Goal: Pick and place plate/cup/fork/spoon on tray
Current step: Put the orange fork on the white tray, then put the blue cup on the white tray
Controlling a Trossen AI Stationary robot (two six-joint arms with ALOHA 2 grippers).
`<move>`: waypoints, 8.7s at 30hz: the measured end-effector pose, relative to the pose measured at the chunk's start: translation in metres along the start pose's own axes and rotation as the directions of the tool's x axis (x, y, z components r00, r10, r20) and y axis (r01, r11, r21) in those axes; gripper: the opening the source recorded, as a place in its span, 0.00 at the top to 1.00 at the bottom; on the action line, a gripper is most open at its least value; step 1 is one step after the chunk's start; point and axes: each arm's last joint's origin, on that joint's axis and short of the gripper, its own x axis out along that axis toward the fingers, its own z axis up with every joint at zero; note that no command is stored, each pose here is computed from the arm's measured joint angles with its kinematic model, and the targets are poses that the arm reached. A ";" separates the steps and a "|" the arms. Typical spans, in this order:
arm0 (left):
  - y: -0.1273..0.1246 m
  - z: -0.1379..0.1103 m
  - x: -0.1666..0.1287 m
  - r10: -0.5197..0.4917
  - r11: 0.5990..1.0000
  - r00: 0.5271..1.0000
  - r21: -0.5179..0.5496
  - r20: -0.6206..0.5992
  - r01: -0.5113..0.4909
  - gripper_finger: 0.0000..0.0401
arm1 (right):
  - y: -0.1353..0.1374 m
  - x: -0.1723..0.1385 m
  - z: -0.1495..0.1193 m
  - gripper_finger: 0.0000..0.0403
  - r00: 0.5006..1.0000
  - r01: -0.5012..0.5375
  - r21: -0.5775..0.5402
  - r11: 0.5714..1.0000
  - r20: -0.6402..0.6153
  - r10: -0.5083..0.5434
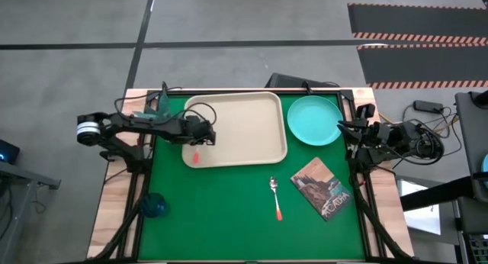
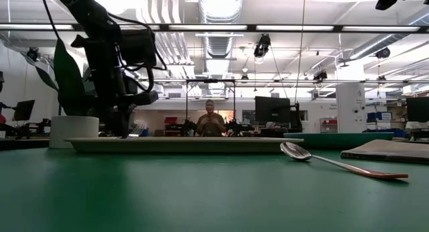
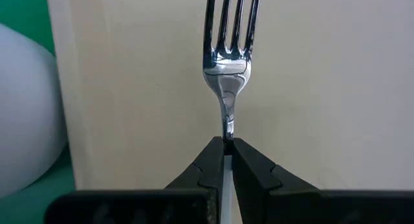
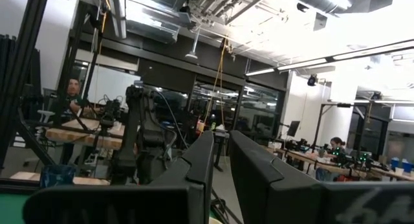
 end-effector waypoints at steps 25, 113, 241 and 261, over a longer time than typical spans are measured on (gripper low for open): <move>0.002 0.012 0.008 0.041 0.994 0.999 -0.104 -0.009 -0.041 0.98 | 0.000 0.000 0.000 0.89 1.000 -0.001 0.001 1.000 -0.001 0.001; 0.010 0.020 0.011 0.084 0.987 0.996 -0.137 -0.008 -0.084 0.76 | 0.000 0.000 -0.001 0.89 1.000 -0.003 0.002 1.000 -0.002 0.003; -0.041 -0.003 -0.097 -0.684 0.727 0.398 0.529 0.611 0.438 0.74 | 0.006 0.007 -0.013 0.89 0.990 0.001 -0.003 1.000 -0.138 -0.001; -0.051 -0.015 -0.087 -0.749 0.662 0.414 0.565 0.516 0.493 0.74 | 0.006 0.007 -0.013 0.89 0.990 0.001 -0.002 1.000 -0.138 -0.001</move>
